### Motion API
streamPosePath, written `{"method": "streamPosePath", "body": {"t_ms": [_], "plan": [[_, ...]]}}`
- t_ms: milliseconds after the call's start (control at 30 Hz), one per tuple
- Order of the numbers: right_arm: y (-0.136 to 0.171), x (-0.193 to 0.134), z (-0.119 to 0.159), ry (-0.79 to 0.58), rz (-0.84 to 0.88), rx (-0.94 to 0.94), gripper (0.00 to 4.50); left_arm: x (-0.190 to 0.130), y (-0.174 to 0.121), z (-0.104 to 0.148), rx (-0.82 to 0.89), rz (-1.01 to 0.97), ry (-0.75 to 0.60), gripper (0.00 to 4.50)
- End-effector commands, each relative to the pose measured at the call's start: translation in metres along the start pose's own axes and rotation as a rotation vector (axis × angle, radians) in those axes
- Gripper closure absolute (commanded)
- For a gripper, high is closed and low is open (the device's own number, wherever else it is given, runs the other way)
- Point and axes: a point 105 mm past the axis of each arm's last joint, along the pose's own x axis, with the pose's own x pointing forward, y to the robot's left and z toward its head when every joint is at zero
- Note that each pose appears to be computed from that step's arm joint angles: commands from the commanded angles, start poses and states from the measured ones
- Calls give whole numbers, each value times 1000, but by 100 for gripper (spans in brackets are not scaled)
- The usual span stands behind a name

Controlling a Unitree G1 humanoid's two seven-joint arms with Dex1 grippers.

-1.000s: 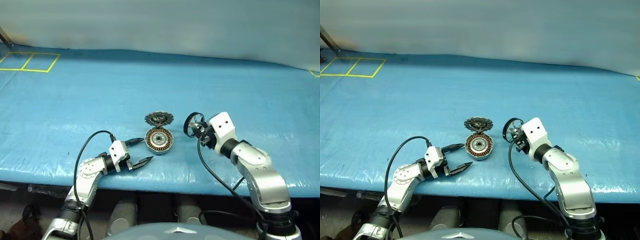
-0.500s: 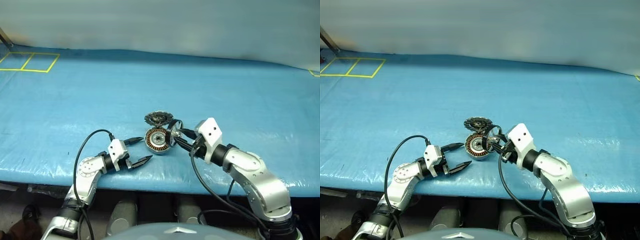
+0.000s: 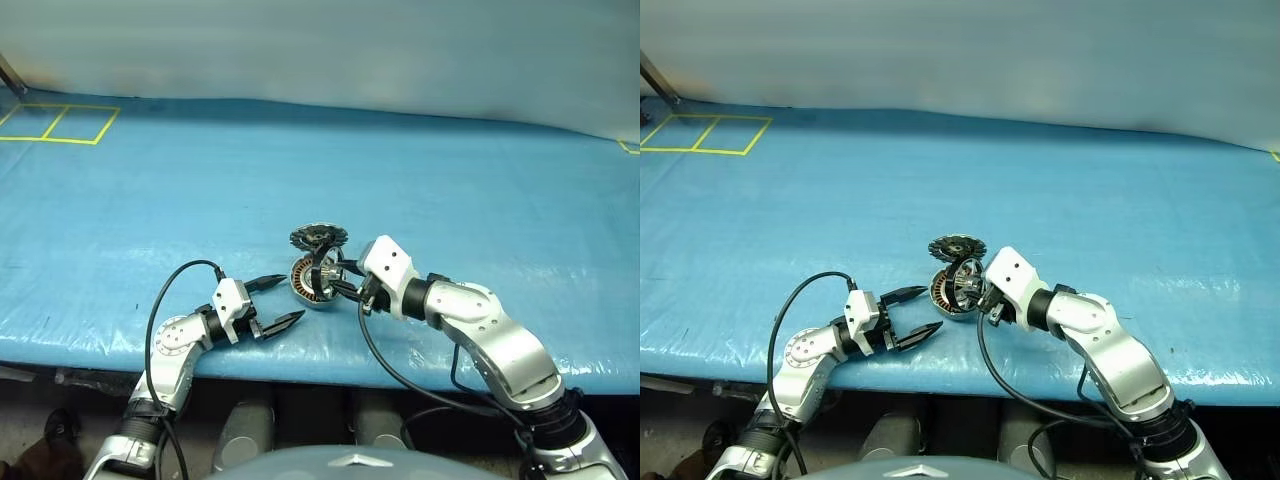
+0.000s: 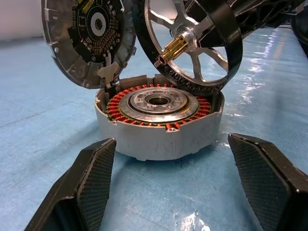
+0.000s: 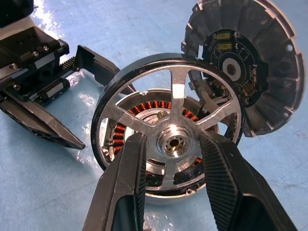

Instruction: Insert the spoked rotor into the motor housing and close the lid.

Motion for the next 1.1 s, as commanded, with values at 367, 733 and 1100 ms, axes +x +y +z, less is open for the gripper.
{"method": "streamPosePath", "body": {"t_ms": [367, 733, 1100], "plan": [[-9, -2, 16, 8, 37, -161, 316, 2, -3, 5, 23, 16, -27, 41], [-6, 0, 10, 64, 107, -235, 316, 2, -4, 4, 24, 33, -28, 41], [-12, 6, -2, 117, 92, -250, 316, 1, -6, 2, 20, 41, -26, 41]]}}
